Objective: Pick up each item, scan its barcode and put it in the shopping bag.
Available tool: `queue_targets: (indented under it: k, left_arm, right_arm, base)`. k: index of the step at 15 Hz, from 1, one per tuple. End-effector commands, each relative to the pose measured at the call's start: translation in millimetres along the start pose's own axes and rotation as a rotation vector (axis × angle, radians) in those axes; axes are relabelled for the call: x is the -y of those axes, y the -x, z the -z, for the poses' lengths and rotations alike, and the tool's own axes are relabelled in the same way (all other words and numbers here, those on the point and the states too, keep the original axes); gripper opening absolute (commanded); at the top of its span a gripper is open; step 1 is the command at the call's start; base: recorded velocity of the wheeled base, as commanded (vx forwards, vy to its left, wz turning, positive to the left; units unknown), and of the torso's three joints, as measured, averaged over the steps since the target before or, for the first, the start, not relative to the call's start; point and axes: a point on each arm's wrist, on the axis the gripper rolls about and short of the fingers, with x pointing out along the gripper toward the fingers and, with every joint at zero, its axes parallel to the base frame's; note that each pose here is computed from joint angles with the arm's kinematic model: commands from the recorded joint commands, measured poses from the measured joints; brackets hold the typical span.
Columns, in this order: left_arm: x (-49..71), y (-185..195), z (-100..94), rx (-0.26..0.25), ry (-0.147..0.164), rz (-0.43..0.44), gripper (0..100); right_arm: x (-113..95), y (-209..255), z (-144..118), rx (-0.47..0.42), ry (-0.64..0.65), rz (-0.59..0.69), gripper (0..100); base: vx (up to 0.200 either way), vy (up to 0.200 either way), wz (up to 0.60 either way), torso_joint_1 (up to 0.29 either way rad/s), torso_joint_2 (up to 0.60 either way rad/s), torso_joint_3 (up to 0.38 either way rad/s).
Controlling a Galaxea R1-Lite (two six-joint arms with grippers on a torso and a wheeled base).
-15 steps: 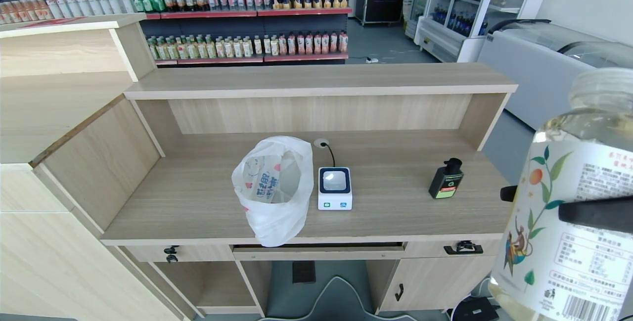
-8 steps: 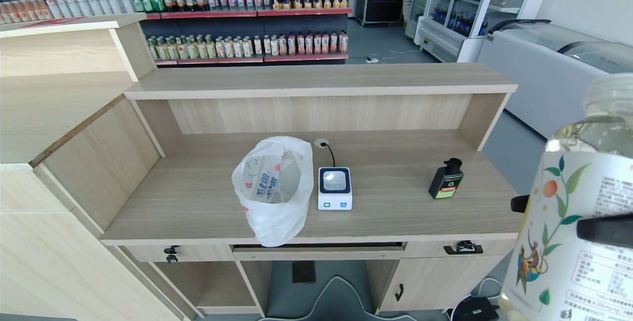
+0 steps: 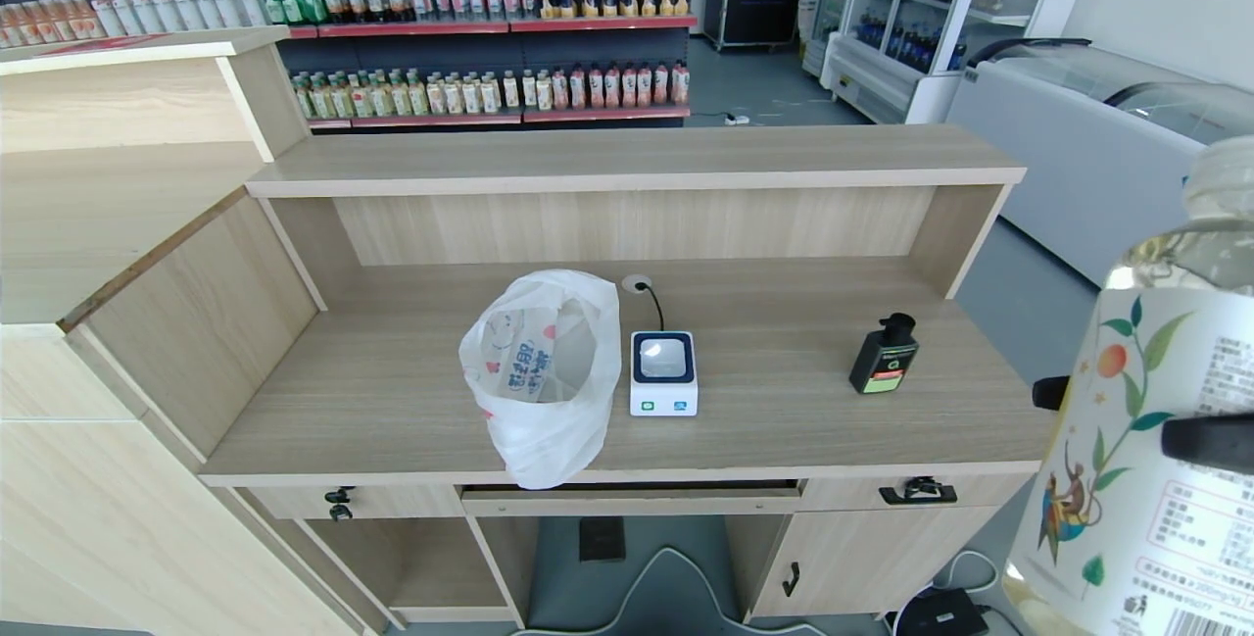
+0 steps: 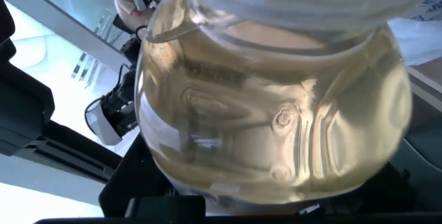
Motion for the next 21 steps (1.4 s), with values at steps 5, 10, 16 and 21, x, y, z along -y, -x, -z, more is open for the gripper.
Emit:
queue_targets:
  k: [5,10,16,21]
  left_arm:
    - [0.0,0,0.0,0.001,0.000,-0.001,100]
    - [0.0,0,0.0,0.001,0.000,-0.001,100]
    - [0.0,0,0.0,0.001,0.000,-0.001,100]
    - [0.0,0,0.0,0.001,0.000,-0.001,100]
  right_arm:
    - [3,6,7,-0.026,0.039,0.049,0]
    - [2,8,7,-0.017,0.048,0.065,0]
    - [97,28,-13,-0.054,0.545,0.864,0]
    - [126,56,-8,-0.241,0.795,1.064,0]
  base:
    - [0.000,0.000,0.00,0.000,0.00,0.000]
    - [0.000,0.000,0.00,0.000,0.00,0.000]
    - [0.000,0.000,0.00,0.000,0.00,0.000]
    - [0.000,0.000,0.00,0.000,0.00,0.000]
